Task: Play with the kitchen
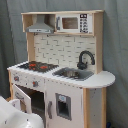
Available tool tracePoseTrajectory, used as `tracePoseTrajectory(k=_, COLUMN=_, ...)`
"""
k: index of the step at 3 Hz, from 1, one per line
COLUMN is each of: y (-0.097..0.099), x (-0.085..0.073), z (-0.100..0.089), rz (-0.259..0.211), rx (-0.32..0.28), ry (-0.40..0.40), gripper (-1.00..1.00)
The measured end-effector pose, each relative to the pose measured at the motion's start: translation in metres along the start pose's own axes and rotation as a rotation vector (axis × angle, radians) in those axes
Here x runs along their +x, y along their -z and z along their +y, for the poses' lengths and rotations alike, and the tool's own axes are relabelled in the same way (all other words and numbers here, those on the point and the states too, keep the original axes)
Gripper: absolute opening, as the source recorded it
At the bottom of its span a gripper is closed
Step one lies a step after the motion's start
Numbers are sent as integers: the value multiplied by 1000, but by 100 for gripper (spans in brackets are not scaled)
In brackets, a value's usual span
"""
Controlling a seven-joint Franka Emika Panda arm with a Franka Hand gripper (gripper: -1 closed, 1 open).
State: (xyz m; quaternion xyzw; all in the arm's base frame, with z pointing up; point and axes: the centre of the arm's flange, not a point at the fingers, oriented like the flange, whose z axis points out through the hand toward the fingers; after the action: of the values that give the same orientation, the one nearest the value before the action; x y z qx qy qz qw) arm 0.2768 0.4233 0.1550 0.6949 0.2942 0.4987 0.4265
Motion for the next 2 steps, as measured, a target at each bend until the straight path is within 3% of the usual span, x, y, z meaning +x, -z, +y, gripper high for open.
tracePoseTrajectory(k=2, y=-75, x=15, z=36, rz=-51, rx=2, ry=-40, gripper=-100)
